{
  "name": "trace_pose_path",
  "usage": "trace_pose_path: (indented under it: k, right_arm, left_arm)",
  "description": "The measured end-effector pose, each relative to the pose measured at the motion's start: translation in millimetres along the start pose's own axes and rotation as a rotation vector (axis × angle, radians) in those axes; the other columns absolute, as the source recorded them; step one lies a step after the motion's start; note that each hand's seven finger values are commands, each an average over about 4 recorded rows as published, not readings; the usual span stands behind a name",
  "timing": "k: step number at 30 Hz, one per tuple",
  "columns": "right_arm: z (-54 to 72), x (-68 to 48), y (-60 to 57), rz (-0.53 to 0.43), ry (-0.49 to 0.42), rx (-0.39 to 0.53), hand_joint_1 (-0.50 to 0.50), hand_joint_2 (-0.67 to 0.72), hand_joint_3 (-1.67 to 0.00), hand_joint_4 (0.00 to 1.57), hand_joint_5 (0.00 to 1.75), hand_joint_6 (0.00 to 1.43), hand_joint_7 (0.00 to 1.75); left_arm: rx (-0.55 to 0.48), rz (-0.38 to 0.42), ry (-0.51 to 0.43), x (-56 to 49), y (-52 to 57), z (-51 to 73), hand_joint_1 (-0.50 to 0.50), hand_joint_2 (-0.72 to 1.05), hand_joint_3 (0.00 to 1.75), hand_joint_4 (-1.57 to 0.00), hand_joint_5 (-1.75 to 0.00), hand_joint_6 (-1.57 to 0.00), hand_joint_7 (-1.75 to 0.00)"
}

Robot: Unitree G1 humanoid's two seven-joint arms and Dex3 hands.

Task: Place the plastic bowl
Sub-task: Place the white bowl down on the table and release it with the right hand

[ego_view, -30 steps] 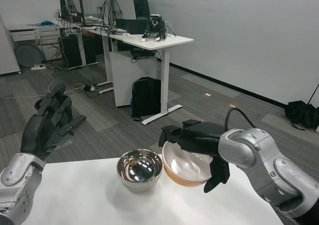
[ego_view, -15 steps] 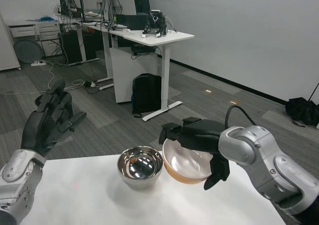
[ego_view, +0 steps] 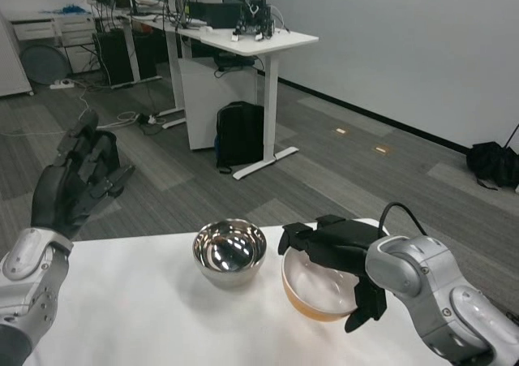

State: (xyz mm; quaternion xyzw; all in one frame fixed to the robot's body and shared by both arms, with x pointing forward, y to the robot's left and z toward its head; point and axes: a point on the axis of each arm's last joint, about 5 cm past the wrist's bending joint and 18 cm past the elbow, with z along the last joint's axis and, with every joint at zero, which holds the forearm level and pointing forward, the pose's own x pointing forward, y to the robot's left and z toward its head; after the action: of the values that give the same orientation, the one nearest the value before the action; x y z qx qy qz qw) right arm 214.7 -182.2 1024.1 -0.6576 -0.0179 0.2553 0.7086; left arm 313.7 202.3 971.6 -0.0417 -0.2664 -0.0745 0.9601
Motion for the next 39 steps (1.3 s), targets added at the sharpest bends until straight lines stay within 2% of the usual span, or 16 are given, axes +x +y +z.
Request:
trace_pose_path:
  k: [5,9,14,15,19,22,24,25,26,28,30,31,33,35,39]
  right_arm:
    - [3.2,-0.8,15.4,0.015,0.021,-0.027,-0.42,-0.6,-1.59,1.12,1.55,1.06,1.41]
    - [4.6,-2.1,26.0,0.035,0.027,-0.03,-0.44,-0.6,-1.59,1.09,1.55,1.01,1.47]
    - [7.9,-2.5,35.8,0.046,0.022,-0.033,-0.43,-0.6,-1.59,1.03,1.65,0.88,1.59]
    - [8.8,-2.4,36.7,0.043,0.019,-0.038,-0.44,-0.6,-1.59,1.0,1.6,0.84,1.61]
    - [10.5,-2.6,39.9,0.019,0.017,-0.044,-0.43,-0.6,-1.59,0.85,1.09,0.74,1.57]
    - [10.0,-3.6,43.5,0.02,0.025,-0.025,-0.45,-0.59,-1.59,0.81,0.97,0.57,1.47]
    - [9.7,-3.8,44.3,0.021,0.031,-0.017,-0.46,-0.53,-1.51,0.8,0.97,0.46,1.41]
    - [9.3,-3.9,44.5,0.021,0.037,-0.013,-0.46,-0.41,-1.35,0.8,0.97,0.4,1.38]
    - [8.9,-4.0,44.6,0.021,0.045,-0.009,-0.46,-0.29,-1.11,0.79,0.97,0.36,1.36]
    - [8.1,-4.0,44.7,0.021,0.064,-0.003,-0.46,0.09,-0.56,0.71,0.97,0.28,1.26]
    - [7.5,-4.0,44.8,0.021,0.079,0.0,-0.46,0.38,-0.22,0.62,0.87,0.21,1.15]
    - [7.3,-4.0,44.8,0.02,0.086,0.002,-0.46,0.44,-0.16,0.59,0.8,0.19,1.13]
    - [6.9,-4.0,44.8,0.02,0.096,0.009,-0.46,0.6,-0.04,0.44,0.39,0.14,1.01]
    - [6.3,-4.0,44.9,0.02,0.106,0.017,-0.46,0.66,-0.02,0.28,0.05,0.08,0.82]
    - [5.2,-3.9,45.3,0.027,0.126,0.037,-0.46,0.71,0.0,0.09,0.0,0.0,0.44]
  left_arm:
    - [0.0,0.001,0.003,0.1,0.1,-0.4,-0.5,0.87,0.04,0.0,0.0,-0.05,-0.07]
    - [0.001,0.005,0.01,0.0,0.6,-1.3,-0.5,0.87,0.09,0.0,0.0,-0.05,-0.07]
    - [0.006,0.007,0.025,0.8,0.8,-3.2,-0.5,0.87,0.09,0.0,0.0,-0.05,-0.07]
    - [0.007,0.006,0.028,1.1,0.7,-3.6,-0.5,0.87,0.09,0.0,0.0,-0.05,-0.07]
    - [0.01,-0.001,0.032,3.1,-0.5,-3.8,-0.5,0.87,0.09,0.0,0.0,-0.05,-0.07]
    - [0.011,-0.002,0.033,4.1,-0.7,-3.6,-0.5,0.87,0.09,0.0,0.0,-0.05,-0.07]
    - [0.012,-0.002,0.035,4.1,-0.6,-3.8,-0.5,0.87,0.09,0.0,0.0,-0.05,-0.07]
    - [0.012,-0.001,0.036,4.0,-0.5,-4.1,-0.5,0.87,0.09,0.0,0.0,-0.05,-0.07]
    - [0.012,-0.001,0.038,3.8,-0.4,-4.3,-0.5,0.87,0.09,0.0,0.0,-0.05,-0.07]
    - [0.01,0.002,0.039,3.6,-0.2,-4.6,-0.5,0.87,0.09,0.0,0.0,-0.05,-0.07]
    - [0.008,0.003,0.039,3.5,-0.1,-4.6,-0.5,0.87,0.09,0.0,0.0,-0.05,-0.07]
    - [0.008,0.004,0.038,3.5,0.0,-4.6,-0.5,0.87,0.09,0.0,0.0,-0.05,-0.07]
    - [0.006,0.005,0.038,3.4,0.0,-4.7,-0.5,0.87,0.09,0.0,0.0,-0.05,-0.07]
    - [0.005,0.007,0.038,3.2,0.1,-4.7,-0.5,0.87,0.09,0.0,0.0,-0.05,-0.07]
    - [0.002,0.009,0.037,3.0,0.3,-4.8,-0.5,0.87,0.09,0.0,0.0,-0.05,-0.07]
